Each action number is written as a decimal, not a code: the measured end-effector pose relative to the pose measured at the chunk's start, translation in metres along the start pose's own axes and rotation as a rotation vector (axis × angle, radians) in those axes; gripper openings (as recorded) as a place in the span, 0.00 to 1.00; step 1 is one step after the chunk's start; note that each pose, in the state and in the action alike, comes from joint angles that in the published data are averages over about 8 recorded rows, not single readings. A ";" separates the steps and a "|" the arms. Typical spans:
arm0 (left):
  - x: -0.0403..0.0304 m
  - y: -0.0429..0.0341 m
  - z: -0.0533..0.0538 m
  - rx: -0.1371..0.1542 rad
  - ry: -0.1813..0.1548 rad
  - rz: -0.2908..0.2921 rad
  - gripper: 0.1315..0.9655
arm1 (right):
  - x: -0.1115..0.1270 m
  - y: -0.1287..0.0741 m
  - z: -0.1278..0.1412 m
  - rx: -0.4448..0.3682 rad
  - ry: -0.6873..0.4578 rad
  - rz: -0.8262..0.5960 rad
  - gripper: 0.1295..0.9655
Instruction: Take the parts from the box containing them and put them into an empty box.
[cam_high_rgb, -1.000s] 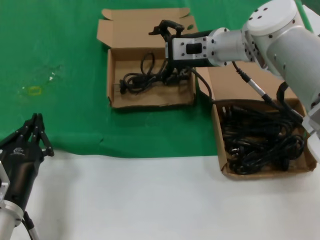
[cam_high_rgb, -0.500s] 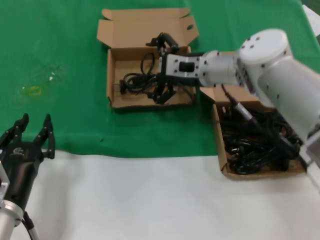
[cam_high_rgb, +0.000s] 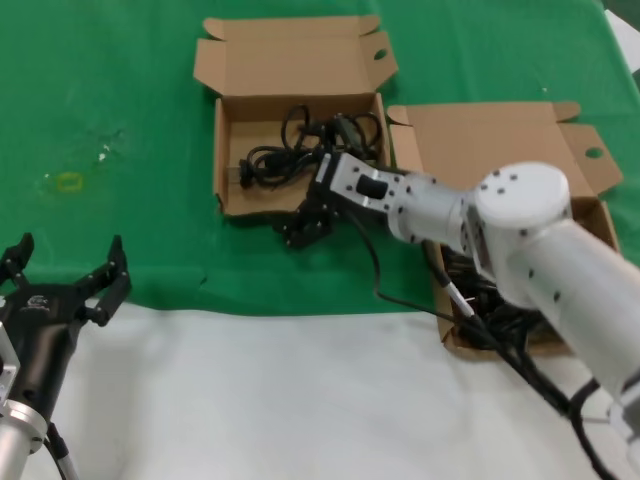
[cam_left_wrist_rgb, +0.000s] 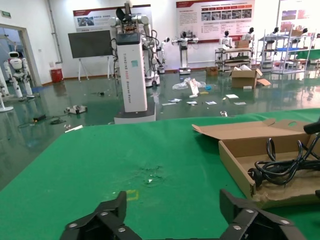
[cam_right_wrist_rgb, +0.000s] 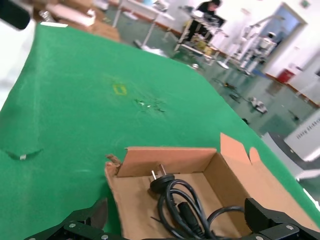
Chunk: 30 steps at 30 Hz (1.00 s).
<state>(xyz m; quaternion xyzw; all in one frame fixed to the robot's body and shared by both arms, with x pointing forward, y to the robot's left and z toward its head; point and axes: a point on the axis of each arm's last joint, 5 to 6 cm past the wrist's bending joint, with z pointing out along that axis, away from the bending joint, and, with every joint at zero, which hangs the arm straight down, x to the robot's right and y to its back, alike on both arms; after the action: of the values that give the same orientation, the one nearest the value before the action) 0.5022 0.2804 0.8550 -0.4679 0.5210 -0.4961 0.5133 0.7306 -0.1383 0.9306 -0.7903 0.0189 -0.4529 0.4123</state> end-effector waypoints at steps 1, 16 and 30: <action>0.0000 0.0000 0.000 0.000 0.000 0.000 0.47 | -0.004 0.002 -0.001 0.002 0.009 0.021 0.99; 0.0000 0.0000 0.000 0.000 0.000 0.000 0.86 | -0.059 0.031 -0.039 0.011 0.175 0.318 1.00; 0.0000 0.0000 0.000 0.000 0.000 0.000 0.99 | -0.094 0.055 -0.098 -0.010 0.372 0.551 1.00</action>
<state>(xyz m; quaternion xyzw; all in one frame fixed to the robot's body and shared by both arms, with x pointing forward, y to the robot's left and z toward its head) 0.5022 0.2804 0.8550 -0.4679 0.5210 -0.4961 0.5134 0.6222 -0.1991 0.8529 -0.6612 0.3091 -0.4609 0.5049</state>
